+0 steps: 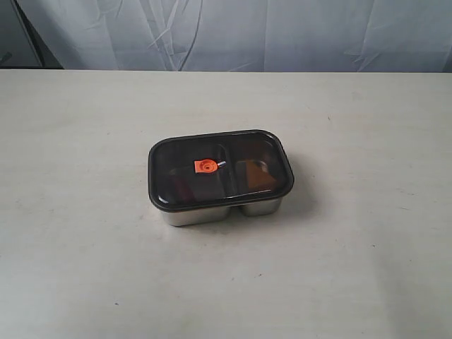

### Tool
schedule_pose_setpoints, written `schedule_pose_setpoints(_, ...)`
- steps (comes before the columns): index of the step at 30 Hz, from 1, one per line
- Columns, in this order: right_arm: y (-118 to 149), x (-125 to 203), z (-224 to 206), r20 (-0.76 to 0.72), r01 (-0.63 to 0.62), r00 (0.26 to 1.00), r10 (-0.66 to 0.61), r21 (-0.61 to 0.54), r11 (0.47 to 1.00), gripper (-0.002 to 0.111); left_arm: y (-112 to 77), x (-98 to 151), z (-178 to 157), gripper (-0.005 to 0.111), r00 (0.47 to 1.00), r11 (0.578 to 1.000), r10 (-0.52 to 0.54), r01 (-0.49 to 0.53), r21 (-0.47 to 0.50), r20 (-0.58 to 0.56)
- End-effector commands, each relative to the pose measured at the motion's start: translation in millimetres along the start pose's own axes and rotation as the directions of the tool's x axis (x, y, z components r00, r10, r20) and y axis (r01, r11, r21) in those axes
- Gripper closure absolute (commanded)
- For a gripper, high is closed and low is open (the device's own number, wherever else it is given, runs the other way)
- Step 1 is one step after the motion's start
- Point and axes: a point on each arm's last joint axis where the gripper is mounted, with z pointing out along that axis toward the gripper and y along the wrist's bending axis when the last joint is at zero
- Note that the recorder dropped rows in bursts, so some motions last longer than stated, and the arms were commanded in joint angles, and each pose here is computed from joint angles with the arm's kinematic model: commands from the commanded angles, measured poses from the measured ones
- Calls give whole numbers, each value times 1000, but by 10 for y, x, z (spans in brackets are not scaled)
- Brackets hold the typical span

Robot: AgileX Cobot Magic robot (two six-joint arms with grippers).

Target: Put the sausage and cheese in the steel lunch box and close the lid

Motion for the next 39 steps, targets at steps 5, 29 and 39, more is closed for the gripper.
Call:
schedule_pose_setpoints(5,-3,-7,-5,15,7,1000,-7,3,1000,109,-2,9,1,107,1000,1000,-3,3,-2,4)
schedule_pose_setpoints(29,-4,-3,-5,11,5,1000,-5,4,1000,109,-2,9,1,107,1000,1000,-3,3,-2,4)
schedule_pose_setpoints(39,-87,334,-71,-359,21,933,14,94,995,109,-2,9,1,107,1000,1000,-3,3,-2,4)
